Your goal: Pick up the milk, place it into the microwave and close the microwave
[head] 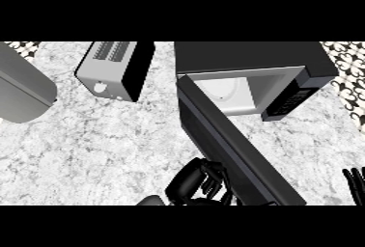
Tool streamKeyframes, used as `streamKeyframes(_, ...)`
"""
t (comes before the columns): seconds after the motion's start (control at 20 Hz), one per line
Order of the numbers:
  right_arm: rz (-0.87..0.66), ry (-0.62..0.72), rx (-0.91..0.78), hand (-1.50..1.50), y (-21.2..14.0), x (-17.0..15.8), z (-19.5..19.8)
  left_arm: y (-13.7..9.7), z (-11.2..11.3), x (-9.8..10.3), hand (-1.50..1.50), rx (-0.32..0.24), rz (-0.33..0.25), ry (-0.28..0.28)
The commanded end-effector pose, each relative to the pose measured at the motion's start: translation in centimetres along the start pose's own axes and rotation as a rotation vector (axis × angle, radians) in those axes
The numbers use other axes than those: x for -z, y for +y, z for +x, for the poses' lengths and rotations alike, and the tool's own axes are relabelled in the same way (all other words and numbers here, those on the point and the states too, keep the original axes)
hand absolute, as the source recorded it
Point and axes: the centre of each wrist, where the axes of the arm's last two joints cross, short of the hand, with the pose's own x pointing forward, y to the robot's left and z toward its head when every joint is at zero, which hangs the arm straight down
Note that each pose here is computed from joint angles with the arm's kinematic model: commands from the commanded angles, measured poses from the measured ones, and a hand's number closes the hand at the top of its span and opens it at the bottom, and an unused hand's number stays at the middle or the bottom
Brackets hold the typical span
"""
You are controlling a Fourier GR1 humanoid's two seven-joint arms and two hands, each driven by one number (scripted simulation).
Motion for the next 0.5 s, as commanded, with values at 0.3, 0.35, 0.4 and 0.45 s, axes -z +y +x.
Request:
streamKeyframes(0.3, 0.140, -0.098, 0.080, -1.50, 0.4, 2.6, 4.5, -2.2, 0.5, 1.4, 1.50, -0.040, 0.003, 0.000)
streamKeyframes(0.35, 0.157, -0.094, 0.106, -1.50, 0.3, 2.5, 4.5, -0.9, 0.8, 2.7, 1.50, -0.058, 0.031, -0.015)
streamKeyframes(0.4, 0.159, -0.099, 0.103, -1.50, 0.7, 3.5, 4.9, -1.2, 1.7, 3.1, 1.50, -0.066, 0.032, -0.042)
streamKeyframes(0.45, 0.174, -0.097, 0.109, -1.50, 1.0, 3.1, 5.2, -1.2, 1.0, 2.7, 1.50, -0.076, 0.056, -0.017)
